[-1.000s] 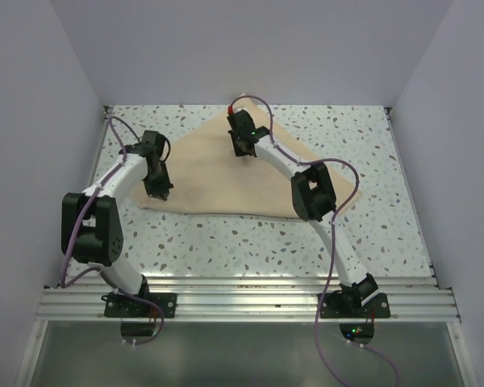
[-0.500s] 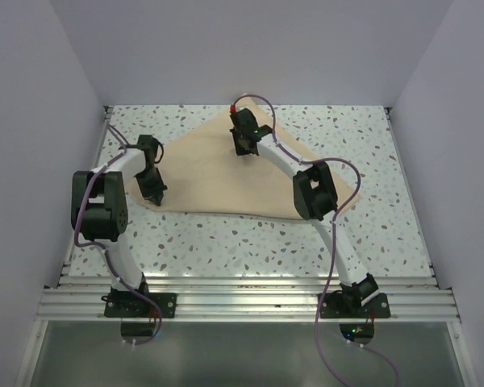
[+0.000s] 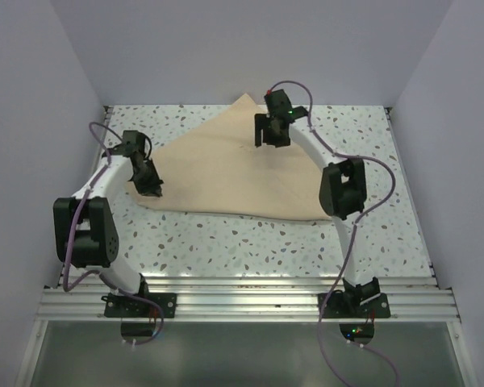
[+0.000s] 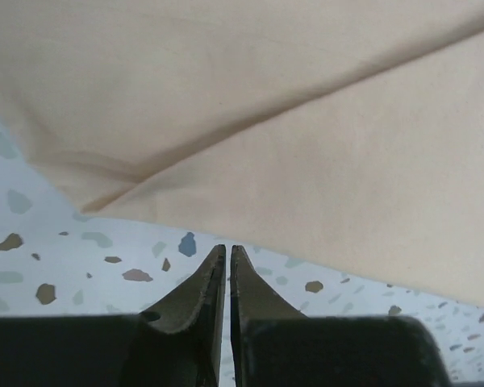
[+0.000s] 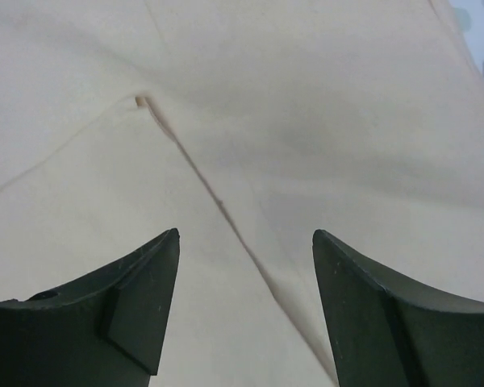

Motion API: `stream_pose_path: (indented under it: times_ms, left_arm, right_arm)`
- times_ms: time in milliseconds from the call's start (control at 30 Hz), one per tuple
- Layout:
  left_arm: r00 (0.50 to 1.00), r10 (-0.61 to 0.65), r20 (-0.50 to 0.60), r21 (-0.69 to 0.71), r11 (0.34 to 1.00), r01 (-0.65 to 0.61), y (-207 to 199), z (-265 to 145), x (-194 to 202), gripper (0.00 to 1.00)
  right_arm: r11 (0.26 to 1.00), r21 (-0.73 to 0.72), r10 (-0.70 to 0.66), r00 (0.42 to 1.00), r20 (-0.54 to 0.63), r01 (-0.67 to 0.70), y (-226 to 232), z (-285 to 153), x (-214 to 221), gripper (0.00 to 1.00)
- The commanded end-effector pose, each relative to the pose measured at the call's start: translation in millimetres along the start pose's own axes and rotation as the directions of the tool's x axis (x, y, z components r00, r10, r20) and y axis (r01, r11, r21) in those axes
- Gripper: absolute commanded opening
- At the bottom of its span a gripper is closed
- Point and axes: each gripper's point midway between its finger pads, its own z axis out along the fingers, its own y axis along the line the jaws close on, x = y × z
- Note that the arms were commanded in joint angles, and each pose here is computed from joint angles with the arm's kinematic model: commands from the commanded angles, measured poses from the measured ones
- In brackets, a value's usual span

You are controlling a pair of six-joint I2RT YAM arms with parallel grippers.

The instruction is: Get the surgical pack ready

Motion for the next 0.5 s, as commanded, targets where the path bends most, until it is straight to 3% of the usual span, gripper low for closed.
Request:
stream_pose_path:
  times_ms: [0, 67, 100, 133, 200, 233, 367, 467]
  left_arm:
    - [0.997, 0.074, -0.022, 0.214, 0.974, -0.067, -31.1, 4.0, 11.6, 0.09]
    - [0.990, 0.117, -0.077, 0.296, 0.951, -0.089, -44.1, 9.7, 22.0, 0.00]
    - [0.985, 0.135, -0.112, 0.304, 0.948, -0.095, -47.5, 17.9, 26.7, 0.00]
    - [0.982, 0.144, -0.126, 0.312, 0.945, -0.098, -48.5, 20.0, 28.2, 0.00]
    - [0.973, 0.182, -0.141, 0.318, 0.939, -0.130, -57.3, 24.9, 35.1, 0.00]
    - [0.973, 0.179, -0.144, 0.315, 0.941, -0.126, -57.2, 26.5, 35.0, 0.00]
    - [0.974, 0.167, -0.156, 0.286, 0.951, -0.117, -56.1, 30.7, 32.4, 0.00]
    - [0.972, 0.159, -0.173, 0.239, 0.964, -0.115, -50.3, 33.6, 30.2, 0.00]
  right_arm:
    - [0.980, -0.152, 0.124, 0.991, -0.043, -0.130, -7.1, -91.0, -12.9, 0.71]
    - [0.964, -0.221, 0.116, 0.983, -0.145, -0.146, -4.6, -106.3, 12.3, 0.65]
    - [0.953, -0.251, 0.106, 0.964, -0.243, -0.168, -1.0, -117.2, 33.7, 0.62]
    - [0.948, -0.275, 0.077, 0.953, -0.294, -0.161, 0.8, -122.2, 48.7, 0.53]
    - [0.927, -0.318, 0.061, 0.916, -0.396, -0.199, 6.7, -142.2, 72.7, 0.27]
    - [0.930, -0.306, 0.053, 0.897, -0.440, -0.205, 4.0, -143.7, 88.1, 0.01]
    - [0.932, -0.296, 0.023, 0.848, -0.530, -0.211, -2.3, -150.2, 121.4, 0.00]
    - [0.933, -0.283, -0.011, 0.768, -0.640, -0.223, -8.6, -152.6, 149.7, 0.00]
